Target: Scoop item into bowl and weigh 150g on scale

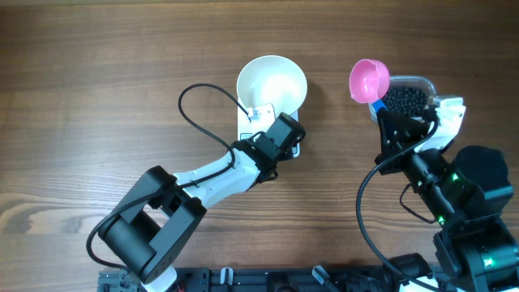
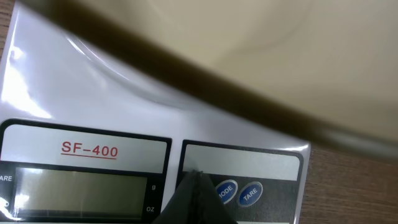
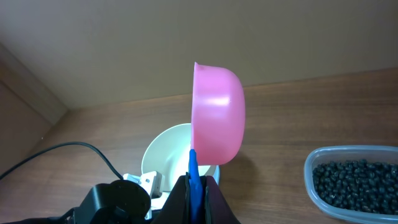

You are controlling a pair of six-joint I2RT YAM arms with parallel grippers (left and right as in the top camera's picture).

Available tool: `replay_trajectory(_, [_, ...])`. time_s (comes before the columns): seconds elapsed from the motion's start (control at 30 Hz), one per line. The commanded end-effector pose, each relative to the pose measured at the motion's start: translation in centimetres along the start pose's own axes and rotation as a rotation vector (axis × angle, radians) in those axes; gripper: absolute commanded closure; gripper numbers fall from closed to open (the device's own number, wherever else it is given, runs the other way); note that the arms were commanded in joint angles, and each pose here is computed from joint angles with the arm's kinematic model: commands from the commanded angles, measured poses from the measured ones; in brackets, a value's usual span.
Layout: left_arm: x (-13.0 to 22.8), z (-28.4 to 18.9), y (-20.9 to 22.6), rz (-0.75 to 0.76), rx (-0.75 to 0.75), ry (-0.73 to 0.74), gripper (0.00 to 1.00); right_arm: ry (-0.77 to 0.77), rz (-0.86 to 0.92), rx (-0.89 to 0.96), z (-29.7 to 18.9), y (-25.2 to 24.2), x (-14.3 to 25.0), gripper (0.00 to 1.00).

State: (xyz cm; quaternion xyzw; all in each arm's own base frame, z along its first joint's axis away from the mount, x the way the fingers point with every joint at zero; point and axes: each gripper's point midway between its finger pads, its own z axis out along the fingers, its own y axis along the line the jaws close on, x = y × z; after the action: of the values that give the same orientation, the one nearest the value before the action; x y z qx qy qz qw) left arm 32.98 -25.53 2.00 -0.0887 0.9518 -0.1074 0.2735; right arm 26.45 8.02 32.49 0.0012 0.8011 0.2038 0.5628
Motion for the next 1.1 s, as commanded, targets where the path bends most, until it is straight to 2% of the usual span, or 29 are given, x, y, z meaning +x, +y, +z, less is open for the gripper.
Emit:
replay_trajectory(0.0, [1.3,0.6,-0.3,-0.003,0.012,0.056,0.96,-0.038,-0.001,0.015,-0.5,-0.1,-1.2,0.96])
replay_trajectory(0.17, [0.1,-2.2,-1.9,-0.016,0.094,0.055,0.96,-0.046,-0.002,0.013,-0.5,0.0,-1.4,0.96])
replay_trajectory(0.37, [-3.4,-8.9,-3.0,-0.041,0.192,-0.042,0.96,-0.048,-0.002,0.012,-0.5,0.0,-1.5,0.96])
replay_trajectory(0.47, [-5.4,-12.7,-1.9,-0.060,0.191,-0.124,0.96,-0.036,0.002,0.036,-0.3,-0.5,-1.2,0.96])
replay_trajectory(0.63, [-6.7,-16.2,0.5,-0.075,0.139,-0.203,0.96,-0.001,0.005,0.062,1.1,-1.1,-0.6,0.96])
replay_trajectory(0.87, [-5.6,-14.9,1.1,-0.057,0.092,-0.159,0.96,0.021,0.037,0.069,4.2,-1.5,-0.5,0.96])
replay_trajectory(1.07, [-3.1,-10.4,0.3,-0.034,0.039,-0.079,0.96,0.023,0.060,0.070,5.6,-1.7,-0.5,0.96])
